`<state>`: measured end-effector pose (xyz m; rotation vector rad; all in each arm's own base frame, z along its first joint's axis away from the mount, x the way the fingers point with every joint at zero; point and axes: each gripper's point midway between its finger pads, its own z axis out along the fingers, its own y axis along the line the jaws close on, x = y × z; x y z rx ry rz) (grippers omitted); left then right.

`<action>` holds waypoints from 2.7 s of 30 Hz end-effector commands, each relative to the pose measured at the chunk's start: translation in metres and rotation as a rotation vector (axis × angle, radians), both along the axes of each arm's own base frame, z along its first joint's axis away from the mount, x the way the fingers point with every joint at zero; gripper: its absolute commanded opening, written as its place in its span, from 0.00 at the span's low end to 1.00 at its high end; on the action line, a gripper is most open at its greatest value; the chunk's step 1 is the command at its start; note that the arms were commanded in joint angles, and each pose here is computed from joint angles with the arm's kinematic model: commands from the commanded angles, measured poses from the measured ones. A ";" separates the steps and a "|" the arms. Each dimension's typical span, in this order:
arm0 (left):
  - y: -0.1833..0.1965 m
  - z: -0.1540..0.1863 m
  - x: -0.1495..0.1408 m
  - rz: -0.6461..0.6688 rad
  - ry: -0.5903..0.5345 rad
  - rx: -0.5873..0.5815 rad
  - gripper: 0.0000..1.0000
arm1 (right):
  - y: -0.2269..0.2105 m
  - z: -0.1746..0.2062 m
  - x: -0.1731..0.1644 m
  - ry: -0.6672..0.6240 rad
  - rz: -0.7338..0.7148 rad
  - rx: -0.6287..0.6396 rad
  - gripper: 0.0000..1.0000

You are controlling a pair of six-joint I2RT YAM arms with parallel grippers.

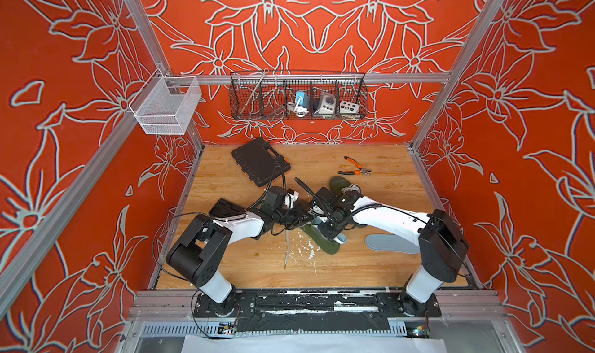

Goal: Insert the insole into the shoe

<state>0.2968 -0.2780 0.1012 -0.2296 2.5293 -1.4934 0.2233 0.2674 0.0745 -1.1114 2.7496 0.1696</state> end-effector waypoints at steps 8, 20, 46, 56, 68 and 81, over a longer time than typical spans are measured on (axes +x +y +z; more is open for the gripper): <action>-0.008 0.014 -0.003 -0.036 -0.027 -0.043 0.00 | 0.000 0.012 -0.009 0.001 -0.049 0.069 0.60; -0.008 0.014 -0.001 -0.035 -0.031 -0.034 0.00 | -0.031 0.011 -0.036 0.052 -0.084 0.023 0.75; -0.009 0.013 0.000 -0.038 -0.027 -0.031 0.00 | -0.033 0.012 -0.033 0.016 -0.046 -0.030 0.24; -0.009 0.013 -0.002 -0.038 -0.025 -0.035 0.00 | -0.020 0.014 -0.024 0.002 -0.049 0.007 0.11; -0.010 0.013 -0.004 -0.040 -0.024 -0.040 0.00 | 0.003 0.009 -0.005 0.021 -0.076 0.076 0.10; -0.009 0.010 -0.003 -0.036 -0.023 -0.030 0.00 | -0.009 -0.006 -0.008 0.046 -0.102 0.053 0.32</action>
